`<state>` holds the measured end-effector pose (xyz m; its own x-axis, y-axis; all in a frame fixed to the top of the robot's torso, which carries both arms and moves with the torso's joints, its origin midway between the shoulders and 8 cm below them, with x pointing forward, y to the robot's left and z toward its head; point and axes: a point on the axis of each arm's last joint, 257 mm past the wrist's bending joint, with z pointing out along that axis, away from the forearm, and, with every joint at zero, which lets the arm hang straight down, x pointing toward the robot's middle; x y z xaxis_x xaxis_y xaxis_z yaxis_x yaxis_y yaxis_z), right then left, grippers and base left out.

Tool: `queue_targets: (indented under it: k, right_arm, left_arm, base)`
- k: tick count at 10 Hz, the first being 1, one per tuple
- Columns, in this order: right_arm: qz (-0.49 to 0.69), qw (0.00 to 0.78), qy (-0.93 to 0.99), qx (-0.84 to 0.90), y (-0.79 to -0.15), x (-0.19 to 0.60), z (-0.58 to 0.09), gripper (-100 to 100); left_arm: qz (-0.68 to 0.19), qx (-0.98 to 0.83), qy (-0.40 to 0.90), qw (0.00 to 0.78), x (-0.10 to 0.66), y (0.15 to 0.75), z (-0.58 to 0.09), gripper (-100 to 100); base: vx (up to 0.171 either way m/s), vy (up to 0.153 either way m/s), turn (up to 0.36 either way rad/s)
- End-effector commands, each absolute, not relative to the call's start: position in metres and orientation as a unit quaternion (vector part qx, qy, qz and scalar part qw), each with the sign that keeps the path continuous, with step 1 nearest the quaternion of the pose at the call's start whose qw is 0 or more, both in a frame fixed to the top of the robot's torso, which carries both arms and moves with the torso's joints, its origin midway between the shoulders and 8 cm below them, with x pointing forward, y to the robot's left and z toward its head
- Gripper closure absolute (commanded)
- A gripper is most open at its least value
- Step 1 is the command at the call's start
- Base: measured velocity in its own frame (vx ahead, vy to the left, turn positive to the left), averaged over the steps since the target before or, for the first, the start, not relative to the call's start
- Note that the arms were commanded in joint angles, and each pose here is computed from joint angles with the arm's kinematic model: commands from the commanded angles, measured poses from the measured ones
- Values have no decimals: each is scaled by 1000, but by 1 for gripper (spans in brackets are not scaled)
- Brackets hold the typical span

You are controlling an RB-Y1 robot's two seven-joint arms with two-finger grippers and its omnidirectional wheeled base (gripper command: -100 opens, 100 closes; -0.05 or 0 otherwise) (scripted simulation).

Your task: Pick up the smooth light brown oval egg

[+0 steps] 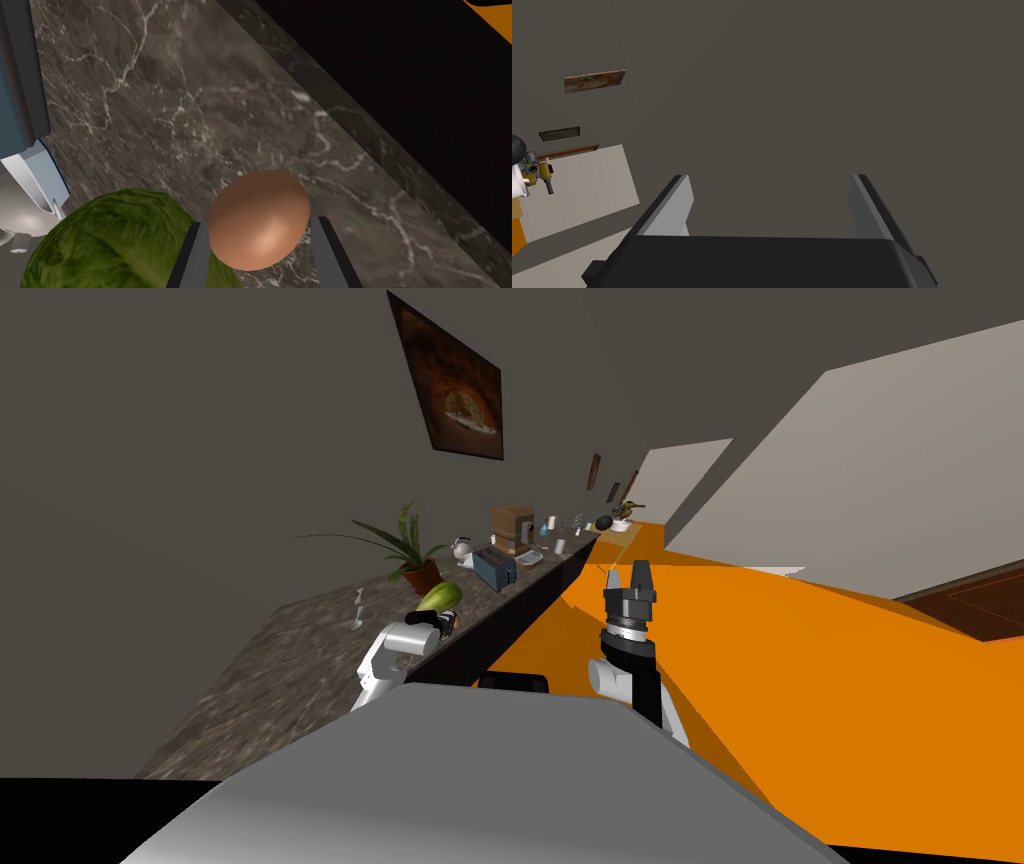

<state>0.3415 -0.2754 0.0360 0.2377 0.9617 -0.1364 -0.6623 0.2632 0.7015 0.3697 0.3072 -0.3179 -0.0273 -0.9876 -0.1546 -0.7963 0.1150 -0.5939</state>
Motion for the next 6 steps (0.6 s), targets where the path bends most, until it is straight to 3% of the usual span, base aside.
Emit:
queue_targets:
  k: [1, 2, 5, 6]
  right_arm:
    - [547, 742, 285, 262, -275, 342, 36, 0]
    - [547, 742, 285, 262, -275, 342, 36, 0]
    - [547, 742, 285, 262, -275, 342, 36, 0]
    - [547, 742, 285, 262, -275, 342, 36, 0]
  left_arm:
    - [-175, -642, 695, 273, 370, 307, -318, 0]
    - [-175, -641, 696, 272, 365, 307, -314, 100]
    - [-175, -641, 696, 273, 362, 305, -308, 100]
    - [-175, -641, 696, 272, 361, 305, -308, 0]
  base:
    - [0, 0, 0]
    - [-3, -2, 17]
    - [-5, -4, 11]
    - [0, 0, 0]
